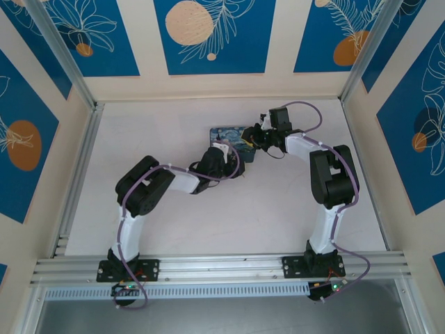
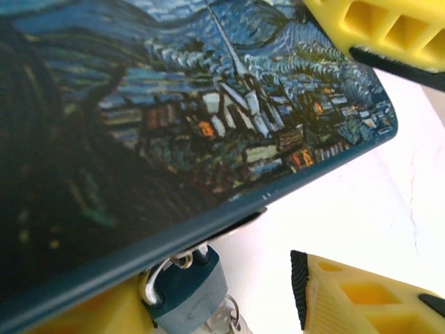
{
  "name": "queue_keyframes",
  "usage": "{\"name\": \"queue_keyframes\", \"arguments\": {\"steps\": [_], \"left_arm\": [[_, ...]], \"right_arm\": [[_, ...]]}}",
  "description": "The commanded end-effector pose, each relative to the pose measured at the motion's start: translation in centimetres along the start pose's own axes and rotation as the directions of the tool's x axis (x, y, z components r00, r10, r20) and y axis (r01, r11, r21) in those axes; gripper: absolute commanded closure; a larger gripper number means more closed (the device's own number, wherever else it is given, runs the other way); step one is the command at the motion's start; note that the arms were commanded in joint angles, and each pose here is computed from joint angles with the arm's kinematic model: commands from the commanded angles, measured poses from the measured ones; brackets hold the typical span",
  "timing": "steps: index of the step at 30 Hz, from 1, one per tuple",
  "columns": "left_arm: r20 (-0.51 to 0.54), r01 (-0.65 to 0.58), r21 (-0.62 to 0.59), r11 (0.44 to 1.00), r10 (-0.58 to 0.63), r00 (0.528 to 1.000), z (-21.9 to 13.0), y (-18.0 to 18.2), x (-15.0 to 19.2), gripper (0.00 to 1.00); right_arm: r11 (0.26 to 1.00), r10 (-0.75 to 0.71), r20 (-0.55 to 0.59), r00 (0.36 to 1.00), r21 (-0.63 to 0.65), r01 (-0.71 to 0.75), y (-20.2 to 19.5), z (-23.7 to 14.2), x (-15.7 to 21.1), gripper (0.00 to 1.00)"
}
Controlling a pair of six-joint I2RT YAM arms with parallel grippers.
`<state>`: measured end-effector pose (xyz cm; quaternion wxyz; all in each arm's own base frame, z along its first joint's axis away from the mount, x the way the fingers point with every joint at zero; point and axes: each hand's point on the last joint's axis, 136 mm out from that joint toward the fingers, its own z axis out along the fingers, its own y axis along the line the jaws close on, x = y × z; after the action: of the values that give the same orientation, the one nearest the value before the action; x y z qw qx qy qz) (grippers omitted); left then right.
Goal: Unlock the padlock with the key
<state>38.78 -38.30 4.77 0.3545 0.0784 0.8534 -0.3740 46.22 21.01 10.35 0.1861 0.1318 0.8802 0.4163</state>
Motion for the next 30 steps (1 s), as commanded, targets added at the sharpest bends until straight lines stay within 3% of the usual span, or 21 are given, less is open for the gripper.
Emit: {"name": "queue_keyframes", "arguments": {"steps": [1, 10, 30], "left_arm": [[0.005, 0.069, 0.018, 0.997, -0.069, 0.998, 0.6, 0.1, 1.4, 0.50], [0.020, 0.159, -0.010, 0.987, -0.159, 0.987, 1.4, 1.3, 1.9, 0.64], [-0.004, 0.235, -0.044, 0.971, -0.236, 0.972, 1.1, 2.0, 2.3, 0.99]], "right_arm": [[0.996, 0.070, -0.059, 0.996, 0.064, -0.066, -2.7, 1.2, 1.4, 0.76], [0.995, 0.075, -0.065, 0.995, 0.066, -0.071, -3.0, 1.4, 1.6, 0.76], [0.997, 0.065, -0.064, 0.996, 0.049, -0.062, -2.2, 0.9, 1.3, 0.76]]}}
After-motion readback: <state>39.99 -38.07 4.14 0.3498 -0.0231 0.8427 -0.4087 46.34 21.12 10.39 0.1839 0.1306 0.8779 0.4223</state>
